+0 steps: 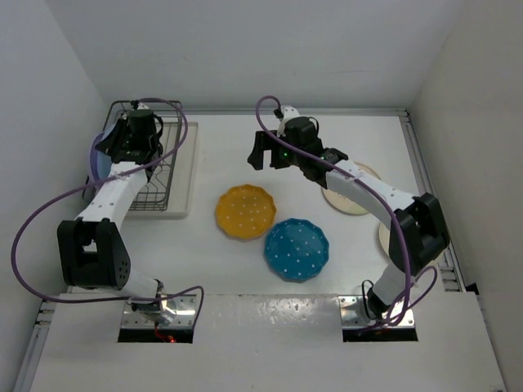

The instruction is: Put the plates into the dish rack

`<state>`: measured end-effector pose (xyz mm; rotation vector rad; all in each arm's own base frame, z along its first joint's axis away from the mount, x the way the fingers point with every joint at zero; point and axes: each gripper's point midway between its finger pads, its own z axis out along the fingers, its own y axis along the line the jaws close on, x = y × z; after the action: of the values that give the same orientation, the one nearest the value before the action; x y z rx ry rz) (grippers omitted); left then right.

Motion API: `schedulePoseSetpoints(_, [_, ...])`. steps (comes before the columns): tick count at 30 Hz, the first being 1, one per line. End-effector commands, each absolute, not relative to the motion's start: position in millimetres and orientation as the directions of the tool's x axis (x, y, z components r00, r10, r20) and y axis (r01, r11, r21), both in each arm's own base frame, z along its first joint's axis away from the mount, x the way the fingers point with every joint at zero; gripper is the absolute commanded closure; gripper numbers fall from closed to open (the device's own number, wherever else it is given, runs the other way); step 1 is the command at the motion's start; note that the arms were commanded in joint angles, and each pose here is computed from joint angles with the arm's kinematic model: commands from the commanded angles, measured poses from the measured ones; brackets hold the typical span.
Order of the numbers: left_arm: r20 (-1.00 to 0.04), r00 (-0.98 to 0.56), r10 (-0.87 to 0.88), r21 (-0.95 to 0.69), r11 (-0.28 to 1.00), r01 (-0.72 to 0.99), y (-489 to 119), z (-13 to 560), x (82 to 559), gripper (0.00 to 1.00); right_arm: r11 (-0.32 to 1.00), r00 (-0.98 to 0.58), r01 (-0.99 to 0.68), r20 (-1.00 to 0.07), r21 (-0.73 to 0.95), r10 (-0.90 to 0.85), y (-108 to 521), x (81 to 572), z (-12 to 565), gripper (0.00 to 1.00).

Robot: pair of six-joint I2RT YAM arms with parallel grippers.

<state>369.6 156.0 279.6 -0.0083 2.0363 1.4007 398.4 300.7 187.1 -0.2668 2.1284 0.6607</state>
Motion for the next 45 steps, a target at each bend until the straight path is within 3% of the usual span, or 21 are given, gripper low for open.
schedulePoseSetpoints(1, [-0.509, -0.798, 0.324, 0.83, 0.431, -0.354, 162, 261, 367, 1.0, 0.823, -0.554, -0.433, -0.829, 0.367, 0.078, 299, 399, 213, 0.0])
schedulePoseSetpoints(9, [-0.449, -0.839, 0.307, 0.84, 0.465, -0.28, 162, 227, 364, 1.0, 0.83, -0.55, -0.427, -0.831, 0.359, 0.077, 296, 399, 212, 0.0])
schedulePoseSetpoints(15, [-0.435, -0.851, 0.293, 0.834, 0.487, -0.259, 167, 229, 363, 0.51, 0.871, -0.59, -0.323, -0.798, 0.37, 0.12, 265, 409, 207, 0.0])
schedulePoseSetpoints(16, [-0.427, -0.855, 0.293, 0.836, 0.487, -0.251, 167, 228, 362, 0.49, 0.877, -0.598, -0.308, -0.792, 0.368, 0.122, 262, 407, 207, 0.0])
schedulePoseSetpoints(19, [-0.441, -0.848, 0.293, 0.832, 0.487, -0.265, 167, 243, 365, 0.32, 0.943, -0.581, -0.155, -0.799, 0.295, 0.154, 214, 417, 202, 0.0])
schedulePoseSetpoints(25, [-0.489, -0.816, 0.308, 0.805, 0.521, -0.286, 163, 277, 375, 0.22, 0.95, -0.602, 0.196, -0.735, 0.245, 0.313, 87, 407, 174, 0.0])
schedulePoseSetpoints(27, [-0.53, -0.784, 0.323, 0.77, 0.571, -0.285, 156, 290, 384, 0.19, 0.896, -0.592, 0.351, -0.677, 0.273, 0.438, 49, 387, 151, 0.0])
schedulePoseSetpoints(31, [-0.562, -0.746, 0.357, 0.698, 0.689, -0.195, 128, 298, 393, 0.17, 0.696, -0.43, 0.661, -0.62, 0.28, 0.657, -42, 339, 111, 0.0])
schedulePoseSetpoints(34, [-0.606, -0.685, 0.406, 0.623, 0.777, -0.091, 96, 304, 402, 0.12, 0.657, -0.4, 0.721, -0.644, 0.218, 0.652, -65, 318, 90, 0.0])
schedulePoseSetpoints(37, [-0.658, -0.601, 0.453, 0.549, 0.835, 0.029, 66, 310, 409, 0.05, 0.631, -0.412, 0.747, -0.601, 0.209, 0.685, -74, 309, 72, 0.0])
schedulePoseSetpoints(39, [-0.707, -0.53, 0.469, 0.485, 0.866, 0.119, 43, 323, 406, 0.0, 0.606, -0.417, 0.772, -0.568, 0.19, 0.709, -81, 305, 65, 0.06])
schedulePoseSetpoints(42, [-0.756, -0.456, 0.47, 0.423, 0.882, 0.209, 22, 335, 401, 0.0, 0.564, -0.402, 0.818, -0.586, 0.115, 0.703, -96, 291, 73, 0.08])
schedulePoseSetpoints(45, [-0.771, -0.459, 0.441, 0.379, 0.898, 0.225, 14, 335, 398, 0.0, 0.387, -0.24, 0.918, -0.661, 0.083, 0.711, -124, 262, 83, 0.06])
